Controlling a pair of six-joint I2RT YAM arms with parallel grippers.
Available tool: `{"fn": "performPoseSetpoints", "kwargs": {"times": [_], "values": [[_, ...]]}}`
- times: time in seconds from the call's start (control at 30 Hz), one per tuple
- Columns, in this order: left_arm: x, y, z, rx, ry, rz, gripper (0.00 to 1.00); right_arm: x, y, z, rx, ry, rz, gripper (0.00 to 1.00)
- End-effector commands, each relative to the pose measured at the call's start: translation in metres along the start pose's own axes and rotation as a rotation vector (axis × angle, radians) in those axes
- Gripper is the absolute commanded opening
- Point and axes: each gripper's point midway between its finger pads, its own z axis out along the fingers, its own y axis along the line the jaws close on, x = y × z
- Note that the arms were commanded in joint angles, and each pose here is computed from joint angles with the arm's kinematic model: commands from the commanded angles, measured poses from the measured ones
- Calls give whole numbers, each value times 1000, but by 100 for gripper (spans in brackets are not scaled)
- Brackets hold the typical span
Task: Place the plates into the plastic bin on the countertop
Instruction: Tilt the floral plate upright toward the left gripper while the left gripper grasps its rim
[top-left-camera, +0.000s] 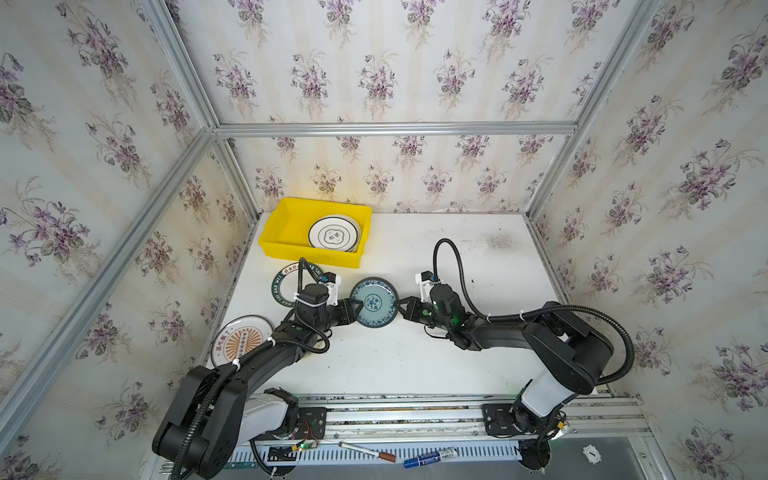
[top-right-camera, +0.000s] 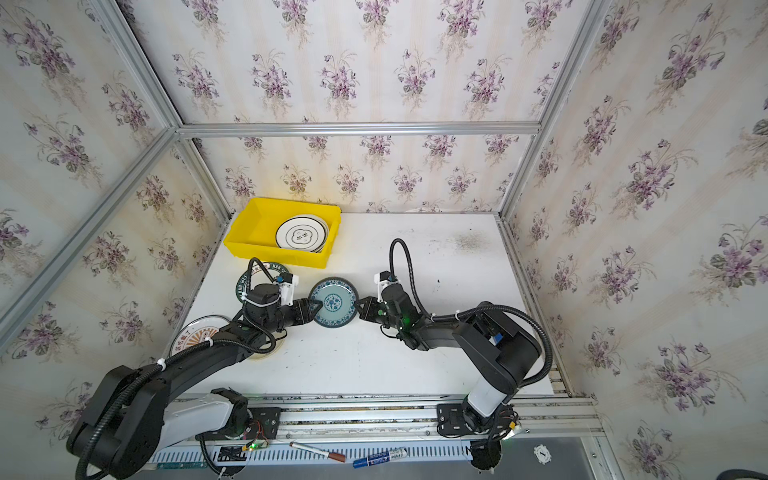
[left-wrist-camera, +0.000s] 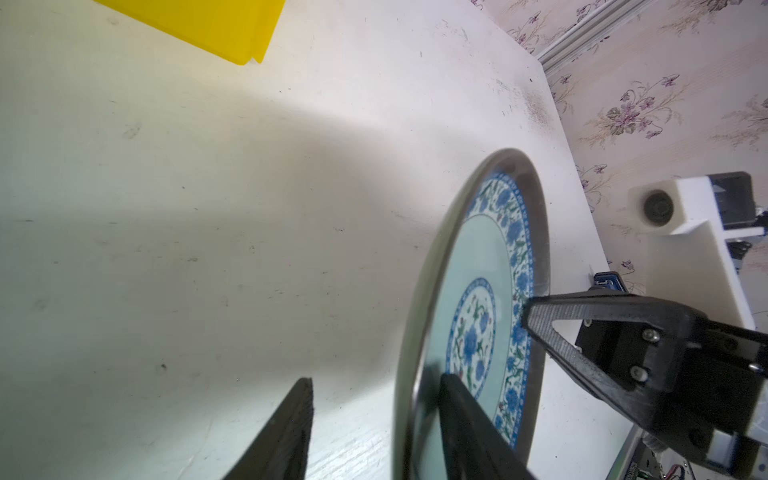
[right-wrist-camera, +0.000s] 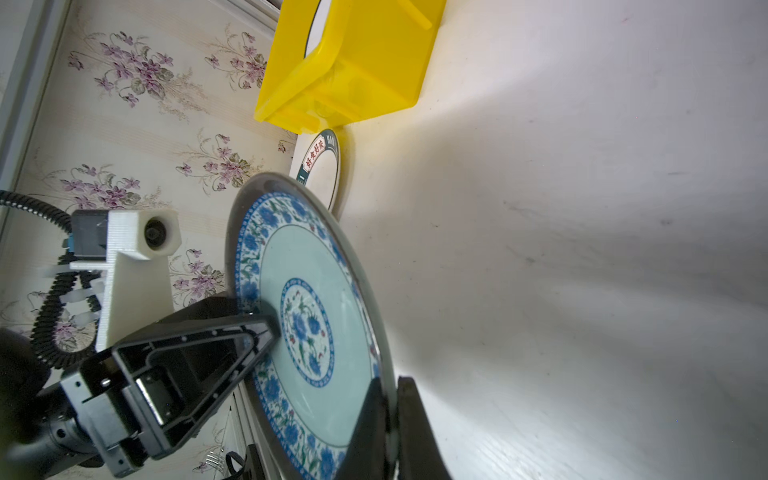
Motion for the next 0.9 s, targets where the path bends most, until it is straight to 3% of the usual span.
{"fn": "performPoseSetpoints", "kwargs": {"times": [0.0,0.07,0.17,0.37,0.73,0.87], "values": [[-4,-4,1,20,-10,8,39,-9,16,-3,-44,-33,-36,0],[-4,-4,2,20,-9,5,27,-10,17,-3,-45,-34,-40,0],[-4,-3,2,16,-7,1,23,-9,19,-2,-48,-29,-42,0],[-6,1,3,-4,-15,10,4,-5,23,5,-68,4,-45,0],[-4,6,5,-34,1,21,0,1,34,2,-70,47,-65,0],[-11,4,-2,-40,-32,35,0,3,37,4,-57,65,-76,8]]}}
